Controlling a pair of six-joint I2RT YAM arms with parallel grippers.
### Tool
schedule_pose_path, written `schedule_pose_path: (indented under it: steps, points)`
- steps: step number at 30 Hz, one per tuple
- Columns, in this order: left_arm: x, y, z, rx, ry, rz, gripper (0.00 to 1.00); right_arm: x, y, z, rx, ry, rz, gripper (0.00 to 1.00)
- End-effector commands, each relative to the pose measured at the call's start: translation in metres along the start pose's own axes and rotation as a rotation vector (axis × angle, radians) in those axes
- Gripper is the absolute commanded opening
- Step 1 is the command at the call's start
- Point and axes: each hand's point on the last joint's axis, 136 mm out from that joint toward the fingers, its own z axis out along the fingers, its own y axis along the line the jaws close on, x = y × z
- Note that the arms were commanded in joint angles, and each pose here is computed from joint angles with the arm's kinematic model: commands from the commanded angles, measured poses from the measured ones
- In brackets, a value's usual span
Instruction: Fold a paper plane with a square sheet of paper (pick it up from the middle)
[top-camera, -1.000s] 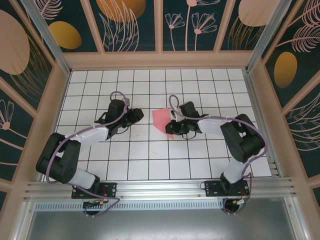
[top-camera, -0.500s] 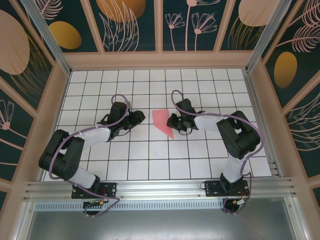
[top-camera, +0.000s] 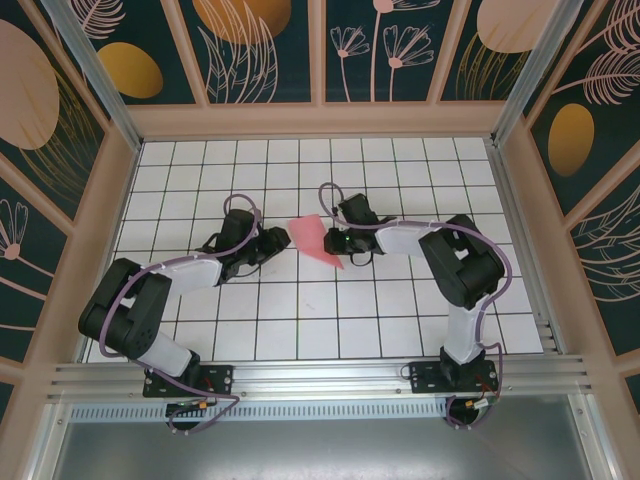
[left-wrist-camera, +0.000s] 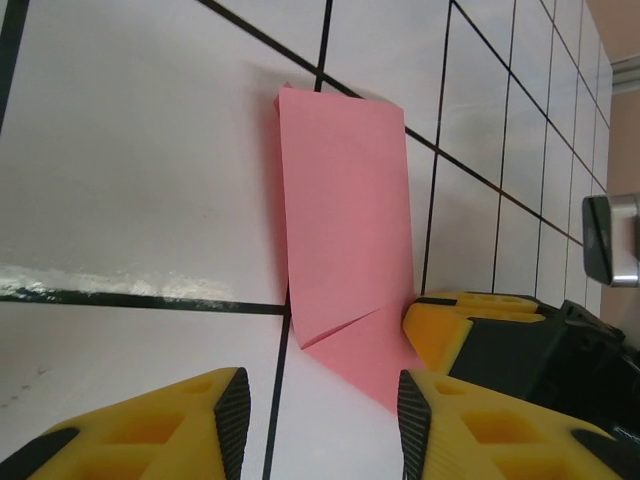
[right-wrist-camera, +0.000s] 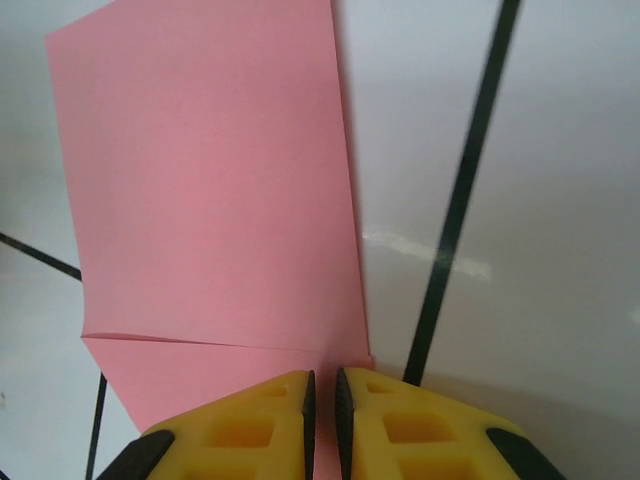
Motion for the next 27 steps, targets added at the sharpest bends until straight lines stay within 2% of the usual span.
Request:
schedule_pose_path:
  steps: [1,8,21,27]
  points:
    - [0.012,-0.003,0.0,0.028,0.027,-0.02,0.47,0.04,-0.014,0.012,0.046,0.126,-0.123,0.18]
    - [0.031,-0.012,0.012,0.057,0.082,-0.039,0.49,0.043,-0.009,0.014,0.0,0.144,-0.115,0.17]
    - [0.032,-0.02,0.036,0.056,0.111,-0.061,0.46,0.041,-0.008,0.009,-0.058,0.134,-0.071,0.17]
    - [0.03,-0.022,0.039,0.039,0.107,-0.065,0.48,0.041,-0.005,0.006,-0.086,0.129,-0.062,0.17]
